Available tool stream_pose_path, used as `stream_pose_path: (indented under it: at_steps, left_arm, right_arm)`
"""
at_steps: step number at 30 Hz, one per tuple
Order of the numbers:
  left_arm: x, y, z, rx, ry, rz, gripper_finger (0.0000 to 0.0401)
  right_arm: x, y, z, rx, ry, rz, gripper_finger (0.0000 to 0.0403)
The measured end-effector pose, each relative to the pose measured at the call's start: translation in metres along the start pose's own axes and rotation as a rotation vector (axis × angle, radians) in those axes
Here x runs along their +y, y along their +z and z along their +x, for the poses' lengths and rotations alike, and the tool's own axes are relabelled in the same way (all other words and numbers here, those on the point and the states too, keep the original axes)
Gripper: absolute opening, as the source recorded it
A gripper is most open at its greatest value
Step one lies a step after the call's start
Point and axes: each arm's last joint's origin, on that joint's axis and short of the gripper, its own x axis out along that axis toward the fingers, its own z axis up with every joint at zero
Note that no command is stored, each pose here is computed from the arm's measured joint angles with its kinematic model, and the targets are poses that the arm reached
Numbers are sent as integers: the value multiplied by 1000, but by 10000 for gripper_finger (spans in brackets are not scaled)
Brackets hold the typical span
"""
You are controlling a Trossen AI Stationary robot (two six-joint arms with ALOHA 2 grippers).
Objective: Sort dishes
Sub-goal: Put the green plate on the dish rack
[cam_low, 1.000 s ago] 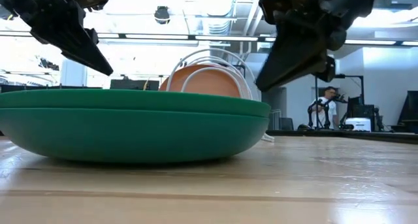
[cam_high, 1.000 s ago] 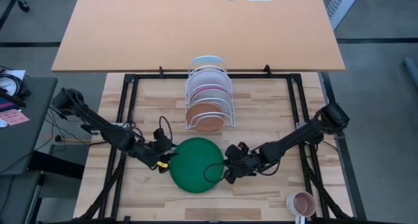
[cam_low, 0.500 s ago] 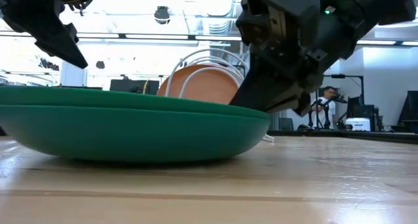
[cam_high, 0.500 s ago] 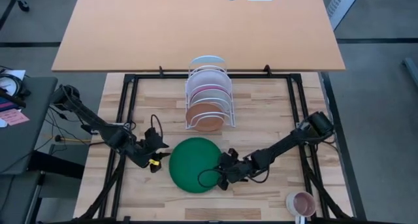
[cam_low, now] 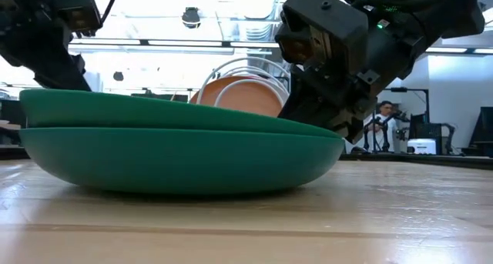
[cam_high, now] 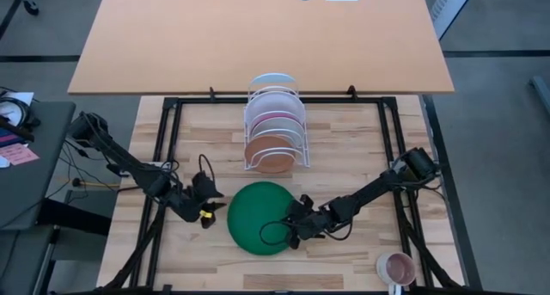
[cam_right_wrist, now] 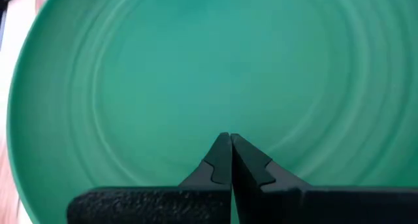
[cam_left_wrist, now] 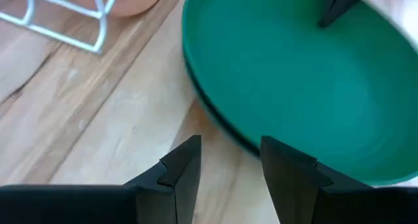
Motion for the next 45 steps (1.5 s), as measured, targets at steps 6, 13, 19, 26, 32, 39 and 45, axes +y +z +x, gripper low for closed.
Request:
stream_pose_path:
  at_steps: [6, 13, 19, 26, 32, 39, 45]
  left_arm:
    - [-5, 3, 1, -30, -44, -40, 153]
    - [-9, -5, 11, 64, -65, -77, 195]
    - [-7, -6, 18, 76, -28, -159, 244]
    - [0, 0, 24, 138, -28, -417, 248]
    - [3, 3, 26, 156, -28, -465, 248]
    - [4, 5, 28, 173, -35, -525, 228]
    - [0, 8, 28, 173, -93, -557, 199]
  right_arm:
    - [0, 0, 0, 3, 2, 1, 1]
    - [0, 0, 0, 3, 2, 1, 1]
    - [0, 0, 0, 3, 2, 1, 1]
    - [0, 0, 0, 3, 2, 1, 1]
    - [0, 0, 0, 3, 2, 1, 1]
    - [0, 0, 0, 4, 2, 1, 1]
    - [0, 0, 0, 4, 2, 1, 1]
